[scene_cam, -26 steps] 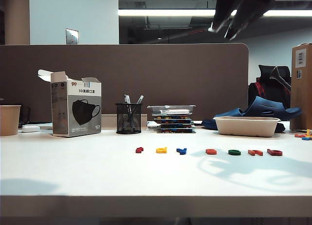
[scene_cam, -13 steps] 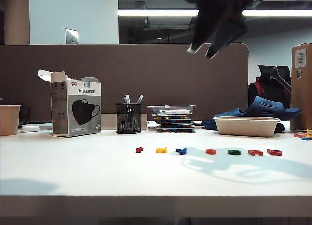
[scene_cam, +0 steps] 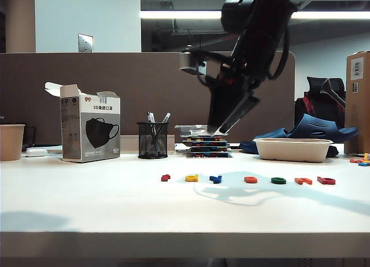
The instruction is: Select the appropriate letters from the row of letter magnets placed on the table to arrange into the word "yes".
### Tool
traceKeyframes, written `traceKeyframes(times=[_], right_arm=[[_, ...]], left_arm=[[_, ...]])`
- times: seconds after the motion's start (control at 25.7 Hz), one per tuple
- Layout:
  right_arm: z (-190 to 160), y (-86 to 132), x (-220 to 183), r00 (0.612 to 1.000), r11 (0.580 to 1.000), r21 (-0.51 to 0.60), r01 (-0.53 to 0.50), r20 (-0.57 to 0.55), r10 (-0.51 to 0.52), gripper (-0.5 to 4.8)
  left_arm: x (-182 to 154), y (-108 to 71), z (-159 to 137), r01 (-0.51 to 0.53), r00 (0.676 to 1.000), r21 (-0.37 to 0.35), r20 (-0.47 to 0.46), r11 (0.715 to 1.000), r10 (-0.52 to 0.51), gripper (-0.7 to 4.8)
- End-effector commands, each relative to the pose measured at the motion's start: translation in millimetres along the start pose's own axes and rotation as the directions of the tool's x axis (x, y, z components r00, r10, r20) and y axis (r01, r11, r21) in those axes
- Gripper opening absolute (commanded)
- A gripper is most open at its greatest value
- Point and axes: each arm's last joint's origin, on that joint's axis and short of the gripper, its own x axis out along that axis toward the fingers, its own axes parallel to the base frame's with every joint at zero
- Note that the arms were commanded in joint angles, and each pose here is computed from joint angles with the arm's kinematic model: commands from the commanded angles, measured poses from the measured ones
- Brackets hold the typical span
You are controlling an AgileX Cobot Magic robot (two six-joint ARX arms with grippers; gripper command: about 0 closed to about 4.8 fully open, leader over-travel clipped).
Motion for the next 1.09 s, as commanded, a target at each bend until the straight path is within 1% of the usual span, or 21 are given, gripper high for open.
traceKeyframes(times=[0.04,0.31,0.54,0.82,0.93,1.09], right_arm=[[7,-5,11,1.0,1.0,-0.018,0.005,0.017,-0.004,3.33],[11,-10,23,1.0,0.999,-0.036,-0.001,0.021,0.002,3.23],[6,-14,42,1.0,0.998,-0.062,-0.023,-0.014,0.022,3.23],[2,-17,60,0.999,0.997,-0.064,-0.037,-0.036,0.035,3.23],[2,-18,62,0.999,0.995,-0.091,-0.032,-0.036,0.029,3.23],[1,-20,67,0.999,0.996,-0.09,-0.024,-0.044,0.02,3.23]], left_arm=[[-2,-0.6,1,0.012,1.0,-0.009,0.012,1.0,-0.012,-0.06],[-2,-0.6,1,0.012,1.0,-0.009,0.012,1.0,-0.012,-0.06],[-2,-0.6,1,0.012,1.0,-0.009,0.012,1.0,-0.012,-0.06],[-2,-0.6,1,0.012,1.0,-0.009,0.012,1.0,-0.012,-0.06],[-2,-0.6,1,0.012,1.0,-0.009,0.012,1.0,-0.012,-0.06],[-2,-0.6,1,0.012,1.0,-0.009,0.012,1.0,-0.012,-0.06]])
